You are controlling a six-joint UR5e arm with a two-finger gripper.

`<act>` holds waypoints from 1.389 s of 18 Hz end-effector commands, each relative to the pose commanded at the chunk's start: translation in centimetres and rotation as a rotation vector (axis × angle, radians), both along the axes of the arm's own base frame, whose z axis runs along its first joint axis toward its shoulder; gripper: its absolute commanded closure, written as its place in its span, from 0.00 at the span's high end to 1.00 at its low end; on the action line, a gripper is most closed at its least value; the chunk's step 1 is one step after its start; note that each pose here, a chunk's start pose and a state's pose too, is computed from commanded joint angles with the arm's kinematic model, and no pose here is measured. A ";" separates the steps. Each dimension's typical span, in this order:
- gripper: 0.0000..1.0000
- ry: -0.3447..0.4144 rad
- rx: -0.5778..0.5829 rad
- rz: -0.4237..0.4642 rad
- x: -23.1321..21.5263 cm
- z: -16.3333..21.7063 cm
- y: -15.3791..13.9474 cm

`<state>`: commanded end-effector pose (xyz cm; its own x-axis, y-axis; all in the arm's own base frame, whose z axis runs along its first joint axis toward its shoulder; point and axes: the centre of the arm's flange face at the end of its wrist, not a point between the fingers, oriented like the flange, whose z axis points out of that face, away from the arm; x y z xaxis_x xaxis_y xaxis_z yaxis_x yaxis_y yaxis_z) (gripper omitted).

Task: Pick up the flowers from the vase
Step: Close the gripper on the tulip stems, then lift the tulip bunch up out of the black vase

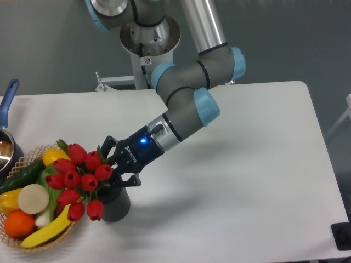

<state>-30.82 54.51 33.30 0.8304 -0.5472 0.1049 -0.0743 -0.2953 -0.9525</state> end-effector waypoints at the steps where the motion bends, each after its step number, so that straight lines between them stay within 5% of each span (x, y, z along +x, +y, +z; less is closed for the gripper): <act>1: 0.07 -0.003 0.009 -0.002 0.1 0.3 0.0; 25: 0.11 -0.125 0.083 0.057 -2.8 9.6 -1.1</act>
